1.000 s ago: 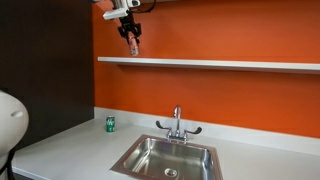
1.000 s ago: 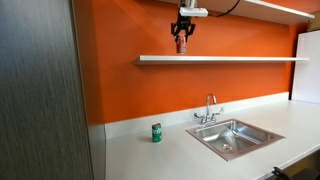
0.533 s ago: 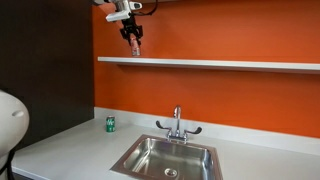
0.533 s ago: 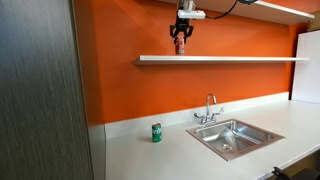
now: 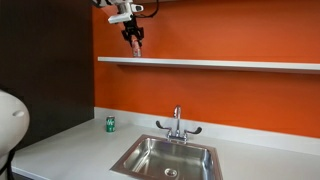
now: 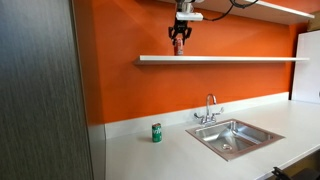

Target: Put the red can on the bottom shelf

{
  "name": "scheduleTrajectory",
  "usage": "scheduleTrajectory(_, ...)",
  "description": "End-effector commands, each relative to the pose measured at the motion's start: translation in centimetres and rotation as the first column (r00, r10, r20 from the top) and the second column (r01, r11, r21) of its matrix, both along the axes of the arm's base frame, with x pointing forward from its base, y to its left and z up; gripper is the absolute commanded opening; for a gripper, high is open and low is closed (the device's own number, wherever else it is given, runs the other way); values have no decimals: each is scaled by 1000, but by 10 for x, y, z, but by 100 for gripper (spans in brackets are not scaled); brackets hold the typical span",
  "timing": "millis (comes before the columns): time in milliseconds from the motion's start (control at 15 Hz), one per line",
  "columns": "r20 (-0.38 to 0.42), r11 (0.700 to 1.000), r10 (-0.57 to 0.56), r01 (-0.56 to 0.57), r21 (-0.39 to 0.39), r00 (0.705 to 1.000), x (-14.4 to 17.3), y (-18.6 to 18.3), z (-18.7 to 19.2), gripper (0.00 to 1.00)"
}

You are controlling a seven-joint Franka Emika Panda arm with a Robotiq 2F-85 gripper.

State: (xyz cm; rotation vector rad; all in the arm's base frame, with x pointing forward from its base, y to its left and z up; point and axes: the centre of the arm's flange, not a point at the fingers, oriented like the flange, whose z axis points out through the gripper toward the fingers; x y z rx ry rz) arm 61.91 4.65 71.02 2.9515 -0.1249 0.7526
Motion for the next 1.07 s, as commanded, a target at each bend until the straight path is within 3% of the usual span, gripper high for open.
scheduleTrajectory(0,-13,1000,-22,23,17,1000,15,3,13,39)
scheduleTrajectory(533,-24,999,-35,35,22,999,25,1,10,39)
scheduleTrajectory(667,-29,999,-47,48,26,998,27,-1,8,90)
scheduleTrajectory(1000,-37,996,-76,78,35,996,33,-9,3,100)
